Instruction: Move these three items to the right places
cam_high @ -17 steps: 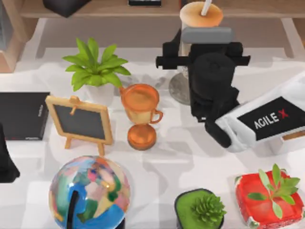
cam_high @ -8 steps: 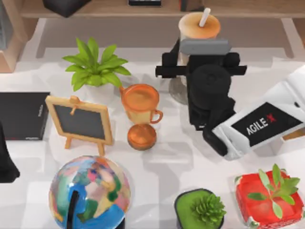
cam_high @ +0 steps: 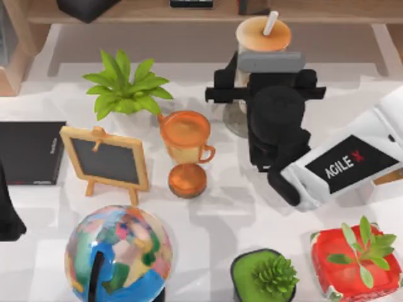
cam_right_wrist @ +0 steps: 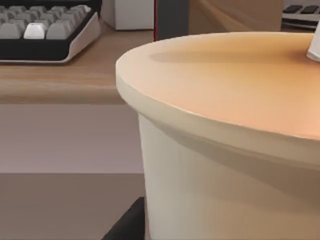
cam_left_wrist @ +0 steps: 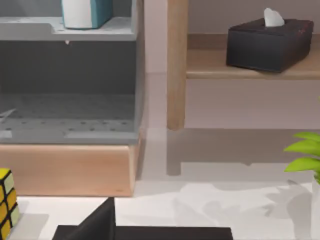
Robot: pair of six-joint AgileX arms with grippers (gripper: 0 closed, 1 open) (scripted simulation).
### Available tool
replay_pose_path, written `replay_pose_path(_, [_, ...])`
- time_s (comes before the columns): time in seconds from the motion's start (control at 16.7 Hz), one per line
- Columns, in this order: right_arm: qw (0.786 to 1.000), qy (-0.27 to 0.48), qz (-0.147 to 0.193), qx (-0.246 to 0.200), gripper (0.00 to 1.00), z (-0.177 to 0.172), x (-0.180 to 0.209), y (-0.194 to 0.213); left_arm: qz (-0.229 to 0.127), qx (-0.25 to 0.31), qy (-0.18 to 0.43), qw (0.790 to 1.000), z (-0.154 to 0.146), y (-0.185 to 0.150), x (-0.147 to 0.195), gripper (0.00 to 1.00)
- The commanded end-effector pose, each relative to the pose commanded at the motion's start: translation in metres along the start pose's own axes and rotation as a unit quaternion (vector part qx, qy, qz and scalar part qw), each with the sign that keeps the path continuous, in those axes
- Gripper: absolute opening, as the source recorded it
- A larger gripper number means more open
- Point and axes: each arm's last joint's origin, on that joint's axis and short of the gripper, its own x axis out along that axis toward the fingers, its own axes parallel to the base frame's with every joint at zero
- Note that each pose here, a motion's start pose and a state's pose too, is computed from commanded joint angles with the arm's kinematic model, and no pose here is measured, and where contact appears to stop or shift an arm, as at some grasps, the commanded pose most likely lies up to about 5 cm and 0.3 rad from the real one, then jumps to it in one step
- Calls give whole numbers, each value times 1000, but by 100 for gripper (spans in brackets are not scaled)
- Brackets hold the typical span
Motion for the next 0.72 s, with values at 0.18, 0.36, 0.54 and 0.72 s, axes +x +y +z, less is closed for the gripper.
replay_pose_path(0.18, [1000,0,0,0,83,0,0,0,0,0,0,1000,0,0,0,100])
replay_pose_path(0.36, [1000,0,0,0,100,0,0,0,0,0,0,1000,0,0,0,100])
replay_pose_path(0.54, [1000,0,0,0,100,0,0,0,0,0,0,1000,0,0,0,100])
replay_pose_path(0.72, [1000,0,0,0,100,0,0,0,0,0,0,1000,0,0,0,100])
